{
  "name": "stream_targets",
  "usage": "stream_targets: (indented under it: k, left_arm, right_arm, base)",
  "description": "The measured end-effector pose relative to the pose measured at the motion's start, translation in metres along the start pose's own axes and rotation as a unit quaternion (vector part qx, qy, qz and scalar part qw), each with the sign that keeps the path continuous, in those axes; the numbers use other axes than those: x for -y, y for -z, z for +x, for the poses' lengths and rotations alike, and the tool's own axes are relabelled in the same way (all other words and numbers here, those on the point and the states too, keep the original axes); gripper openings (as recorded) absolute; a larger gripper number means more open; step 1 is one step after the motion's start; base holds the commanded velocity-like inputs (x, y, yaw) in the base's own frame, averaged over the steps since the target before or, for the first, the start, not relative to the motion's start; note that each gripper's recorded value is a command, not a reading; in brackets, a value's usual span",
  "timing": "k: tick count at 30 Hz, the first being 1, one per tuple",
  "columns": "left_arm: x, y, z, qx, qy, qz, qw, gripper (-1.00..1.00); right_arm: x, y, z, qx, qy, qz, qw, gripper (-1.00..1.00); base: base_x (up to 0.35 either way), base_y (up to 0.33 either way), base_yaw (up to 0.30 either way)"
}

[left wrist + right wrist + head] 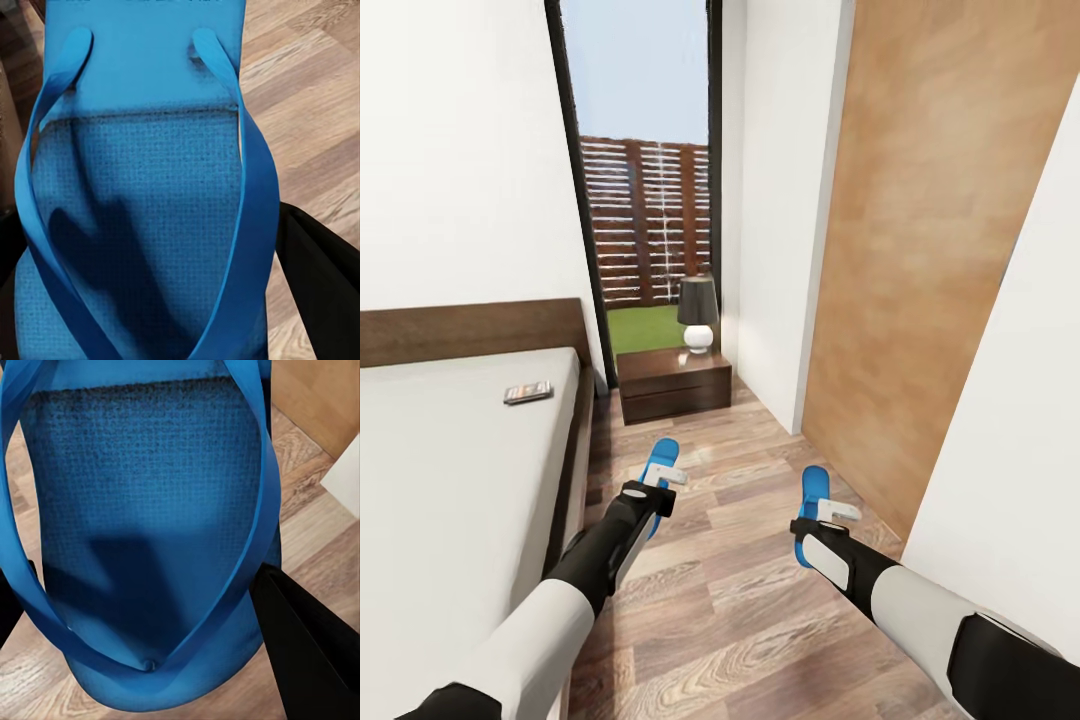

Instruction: In the bedroom, move the book from the bed onto either nightstand, and place the two sandals side by side next to the bed.

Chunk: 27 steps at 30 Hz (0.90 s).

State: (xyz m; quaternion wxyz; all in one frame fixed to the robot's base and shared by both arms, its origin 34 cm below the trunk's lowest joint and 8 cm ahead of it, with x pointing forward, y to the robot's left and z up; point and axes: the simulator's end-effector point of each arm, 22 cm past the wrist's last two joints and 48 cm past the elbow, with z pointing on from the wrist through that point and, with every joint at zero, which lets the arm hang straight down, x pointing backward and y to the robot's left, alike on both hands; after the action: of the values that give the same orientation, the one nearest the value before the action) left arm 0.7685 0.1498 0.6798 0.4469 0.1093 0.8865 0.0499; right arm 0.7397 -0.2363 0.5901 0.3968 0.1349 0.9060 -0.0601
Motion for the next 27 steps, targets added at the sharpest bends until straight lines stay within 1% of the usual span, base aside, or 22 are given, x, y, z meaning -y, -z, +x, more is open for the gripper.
stream_targets:
  k: [10,16,22,27]
  left_arm:
    - [-0.003,0.009,-0.018,0.000,0.000,0.000,1.0000,-1.00]
    - [0.005,0.014,-0.024,-0.004,0.002,0.006,1.0000,-1.00]
    - [0.005,0.019,-0.036,0.007,0.004,0.007,0.9999,-1.00]
    - [0.003,0.023,-0.045,0.009,0.005,0.007,0.9999,-1.00]
  right_arm:
    - [0.000,0.011,-0.017,0.000,0.000,0.001,1.0000,-1.00]
    - [0.004,0.017,-0.028,0.000,0.000,0.004,1.0000,-1.00]
    - [0.005,0.023,-0.038,0.000,0.000,0.005,1.0000,-1.00]
    - [0.005,0.029,-0.046,0.000,0.001,0.005,1.0000,-1.00]
  base:
    - [0.000,0.000,0.000]
    - [0.000,0.000,0.000]
    - [0.000,0.000,0.000]
    - [0.000,0.000,0.000]
